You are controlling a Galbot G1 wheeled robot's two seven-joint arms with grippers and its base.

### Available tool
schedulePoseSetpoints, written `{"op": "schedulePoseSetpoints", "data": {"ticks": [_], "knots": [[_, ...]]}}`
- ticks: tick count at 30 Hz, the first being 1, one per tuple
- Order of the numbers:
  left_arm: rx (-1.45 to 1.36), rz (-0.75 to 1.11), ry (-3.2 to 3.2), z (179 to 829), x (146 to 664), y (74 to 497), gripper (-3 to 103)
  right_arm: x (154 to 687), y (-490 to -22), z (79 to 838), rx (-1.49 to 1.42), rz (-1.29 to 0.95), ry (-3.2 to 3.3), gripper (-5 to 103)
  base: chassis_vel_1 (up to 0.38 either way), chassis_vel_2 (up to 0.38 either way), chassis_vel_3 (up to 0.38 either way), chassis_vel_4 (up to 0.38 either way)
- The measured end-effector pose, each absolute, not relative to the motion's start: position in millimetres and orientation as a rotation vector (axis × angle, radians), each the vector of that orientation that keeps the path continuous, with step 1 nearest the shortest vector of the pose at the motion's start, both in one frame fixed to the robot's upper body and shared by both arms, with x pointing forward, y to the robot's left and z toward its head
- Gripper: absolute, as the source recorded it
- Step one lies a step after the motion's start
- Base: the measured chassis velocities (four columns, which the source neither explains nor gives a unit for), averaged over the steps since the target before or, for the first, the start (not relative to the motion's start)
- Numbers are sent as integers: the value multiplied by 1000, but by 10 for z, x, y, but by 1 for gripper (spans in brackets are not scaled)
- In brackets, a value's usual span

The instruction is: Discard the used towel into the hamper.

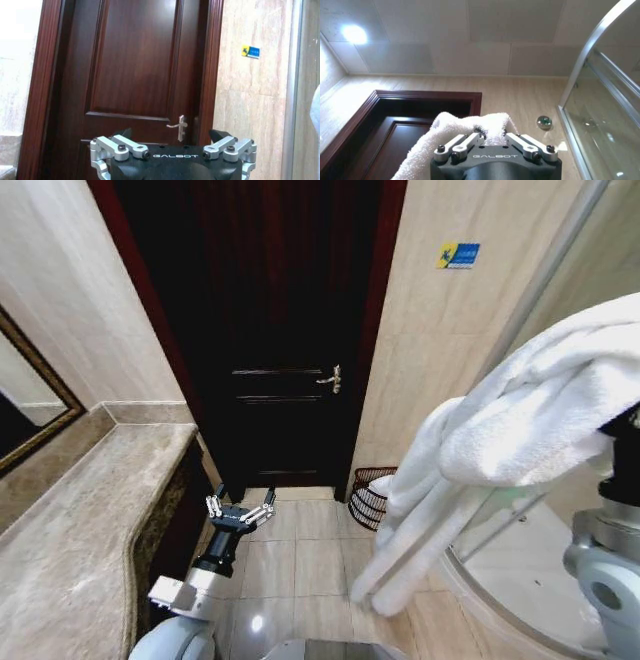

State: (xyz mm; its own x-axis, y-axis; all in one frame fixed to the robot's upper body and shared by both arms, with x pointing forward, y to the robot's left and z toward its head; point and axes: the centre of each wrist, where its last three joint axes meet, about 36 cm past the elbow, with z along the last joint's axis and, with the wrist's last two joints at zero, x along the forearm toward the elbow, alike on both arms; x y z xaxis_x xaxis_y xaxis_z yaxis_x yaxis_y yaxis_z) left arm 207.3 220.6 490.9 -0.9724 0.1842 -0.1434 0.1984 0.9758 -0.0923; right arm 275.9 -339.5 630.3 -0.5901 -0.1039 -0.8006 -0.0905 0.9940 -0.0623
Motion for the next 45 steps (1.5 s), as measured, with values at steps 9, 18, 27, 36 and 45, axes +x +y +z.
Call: {"op": "schedulePoseSetpoints", "data": {"ticks": [9,18,27,36,45], "knots": [[291,-160,2989,4909,2073,2206,100,2753,-3408,6315,-124,-25,2218,10,0,0,0,0],[291,-160,2989,4909,2073,2206,100,2752,-3409,6317,-116,-22,2218,10,-51,43,40,-44],[291,-160,2989,4909,2073,2206,100,2751,-3413,6321,-113,-21,2219,10,-115,119,122,-100],[291,-160,2989,4909,2073,2206,100,2797,-3434,6513,-145,-51,2164,10,-28,26,25,-22],[291,-160,2989,4909,2072,2206,100,2915,-3457,6771,-177,-107,2068,10,0,0,0,0]]}}
